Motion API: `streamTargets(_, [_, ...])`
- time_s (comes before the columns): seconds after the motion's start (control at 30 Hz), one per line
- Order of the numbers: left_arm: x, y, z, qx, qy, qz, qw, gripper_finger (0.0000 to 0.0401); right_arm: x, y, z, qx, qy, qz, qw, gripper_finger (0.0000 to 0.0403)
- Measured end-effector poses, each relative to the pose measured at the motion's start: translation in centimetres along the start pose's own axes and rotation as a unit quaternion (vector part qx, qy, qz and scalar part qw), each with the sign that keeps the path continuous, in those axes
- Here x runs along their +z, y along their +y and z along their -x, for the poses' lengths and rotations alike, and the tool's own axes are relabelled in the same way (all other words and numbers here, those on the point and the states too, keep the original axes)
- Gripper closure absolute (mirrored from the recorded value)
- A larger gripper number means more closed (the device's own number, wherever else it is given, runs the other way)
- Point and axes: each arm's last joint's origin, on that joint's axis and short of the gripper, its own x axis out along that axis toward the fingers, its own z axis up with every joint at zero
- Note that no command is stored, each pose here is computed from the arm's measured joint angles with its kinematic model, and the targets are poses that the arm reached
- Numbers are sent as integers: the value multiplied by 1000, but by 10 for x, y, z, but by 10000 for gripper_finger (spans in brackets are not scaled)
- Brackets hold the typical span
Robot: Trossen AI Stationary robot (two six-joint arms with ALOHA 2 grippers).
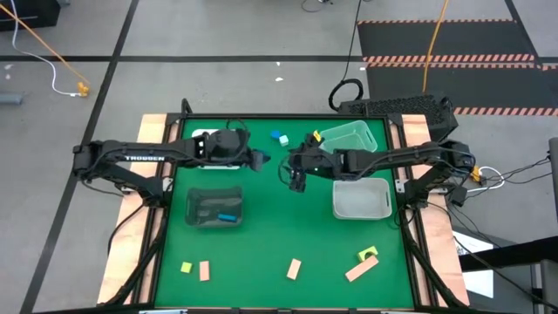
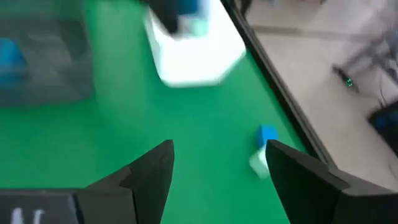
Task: Sort & place blocks by color
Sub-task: Put the blue block into the black bin
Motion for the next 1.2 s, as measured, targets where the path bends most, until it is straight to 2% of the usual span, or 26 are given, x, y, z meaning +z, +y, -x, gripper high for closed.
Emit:
streamTargets(0.13, [-15, -1, 15, -9, 92, 7, 996, 323, -8, -10, -4, -14, 38, -41, 998, 160])
streamTargets(0.23, [-30, -3, 34, 8, 151, 10, 989, 323, -12, -20, -10, -29, 38, -80, 996, 160])
streamTargets(0.33, [-46, 0, 54, 51, 197, 23, 979, 323, -21, -30, -18, -45, 22, -137, 989, 160])
streamTargets(0.43, [-61, 2, 66, 92, 233, 35, 967, 323, -35, -38, -28, -55, -10, -220, 974, 160])
streamTargets(0.5, [-71, 5, 71, 129, 261, 40, 956, 323, -44, -41, -33, -40, -39, -266, 962, 160])
streamTargets(0.6, [-85, 9, 74, 186, 297, 42, 936, 323, -57, -44, -37, -24, -83, -301, 950, 160])
streamTargets(0.73, [-95, 15, 73, 248, 314, 42, 915, 323, -64, -49, -43, -28, -121, -316, 941, 160])
streamTargets(0.93, [-102, 16, 61, 275, 322, 36, 905, 315, -64, -42, -68, -8, -97, -308, 946, 161])
streamTargets(1.2, [-107, 20, 47, 310, 317, 25, 896, 304, -58, -40, -101, -26, 17, -280, 959, 161])
